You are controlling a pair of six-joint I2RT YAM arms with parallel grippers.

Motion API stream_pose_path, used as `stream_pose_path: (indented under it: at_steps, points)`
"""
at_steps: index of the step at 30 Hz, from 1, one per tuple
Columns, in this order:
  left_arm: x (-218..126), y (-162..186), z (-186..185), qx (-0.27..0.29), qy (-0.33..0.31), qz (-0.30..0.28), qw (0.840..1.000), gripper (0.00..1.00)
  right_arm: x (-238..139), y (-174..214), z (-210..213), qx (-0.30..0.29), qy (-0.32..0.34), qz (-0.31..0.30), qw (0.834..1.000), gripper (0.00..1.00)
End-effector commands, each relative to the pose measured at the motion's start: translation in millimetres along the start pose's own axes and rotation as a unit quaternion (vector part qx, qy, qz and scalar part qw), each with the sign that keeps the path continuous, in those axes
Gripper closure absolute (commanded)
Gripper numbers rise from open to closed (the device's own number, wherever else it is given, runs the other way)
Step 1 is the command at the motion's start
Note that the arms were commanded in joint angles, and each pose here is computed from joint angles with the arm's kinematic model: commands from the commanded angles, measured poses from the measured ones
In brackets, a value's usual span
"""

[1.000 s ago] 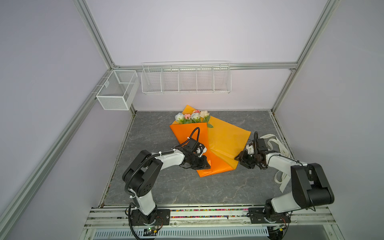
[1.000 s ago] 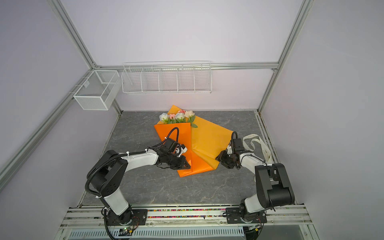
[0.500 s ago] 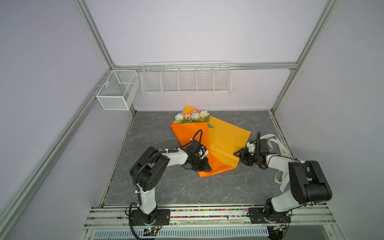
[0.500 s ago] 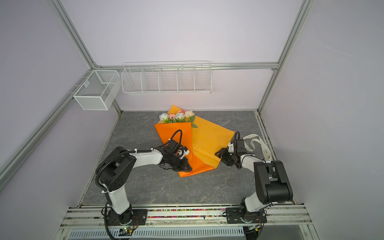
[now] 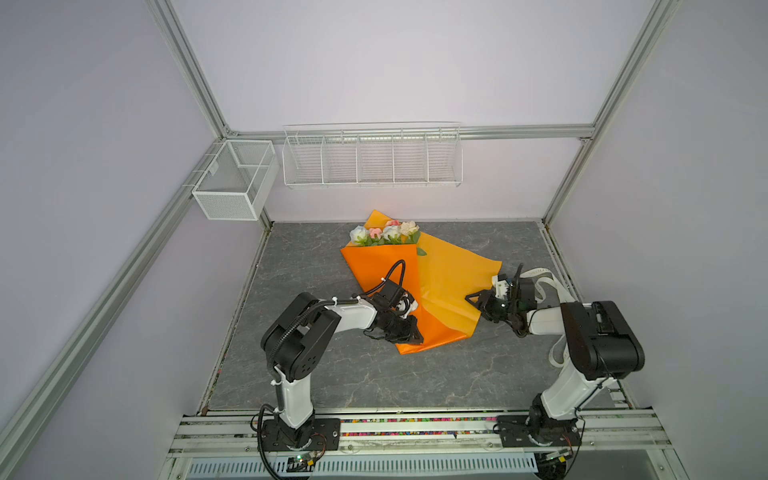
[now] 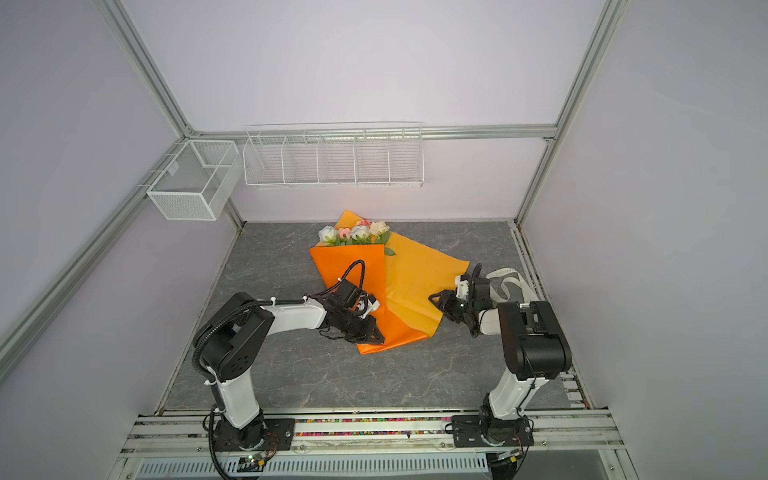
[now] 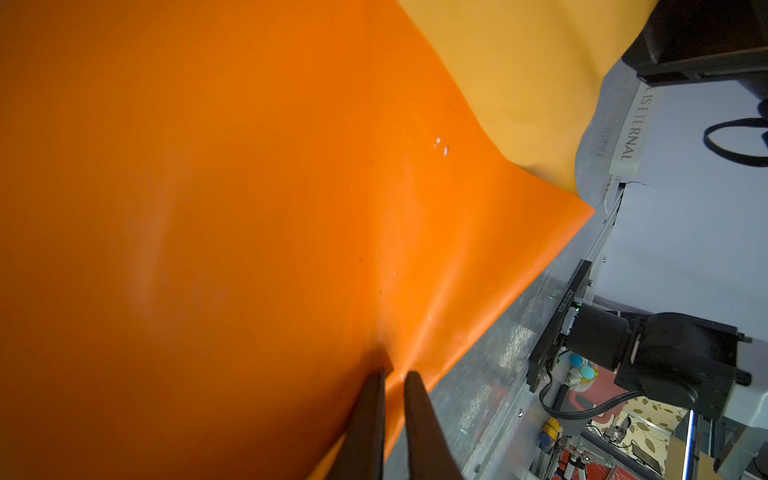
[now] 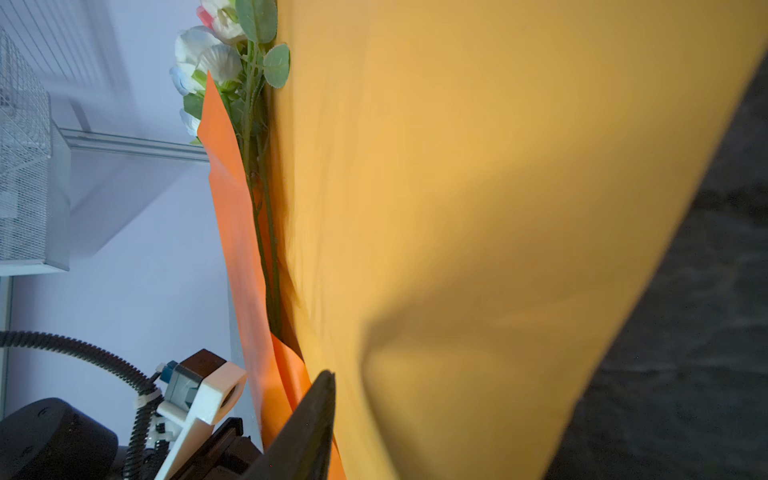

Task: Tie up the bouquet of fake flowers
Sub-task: 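Lift the loose sheet flap with the right gripper and wrap it over the cone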

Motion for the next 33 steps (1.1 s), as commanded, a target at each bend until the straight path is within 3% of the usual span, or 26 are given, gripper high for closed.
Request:
stream_pose_path:
  at_steps: [1, 7, 11, 23, 25, 30, 33]
  points:
    - [7, 2, -3, 0.007, 0.016, 0.007, 1.0, 0.86, 0, 4, -6, 0.012, -0.001, 0.0, 1.0, 0.62]
    - [7, 2, -11, 0.018, 0.042, 0.01, 0.999, 0.85, -3, 3, 13, 0.002, -0.013, 0.005, 1.0, 0.82]
    - [15, 8, 6, -0.001, 0.009, 0.025, 1.0, 0.85, -3, 4, 36, -0.019, -0.021, 0.012, 1.0, 0.93]
    - [16, 12, 16, -0.016, -0.009, 0.012, 1.0, 0.88, -2, 21, 113, -0.124, 0.03, 0.007, 0.992, 0.93]
    - [16, 12, 17, -0.016, -0.011, 0.011, 1.0, 0.88, -2, 22, 118, -0.136, 0.062, 0.009, 0.989, 0.93]
    - [14, 13, 17, -0.013, -0.015, 0.005, 1.0, 0.88, 1, 34, 140, -0.199, 0.11, 0.008, 0.974, 0.92]
    - [10, 8, 15, -0.01, -0.02, -0.007, 1.0, 0.88, 2, 46, 150, -0.255, 0.159, -0.002, 0.954, 0.92]
Point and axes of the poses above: each gripper's point midway between its finger pads, its own x axis out along the fingers, its own z axis along the line the jaws close on, y = z × x, the point moved 1 cm from there along -x, back along the fingers, and after that the axes turned 13 degrees about x, right-handed, at the moved point
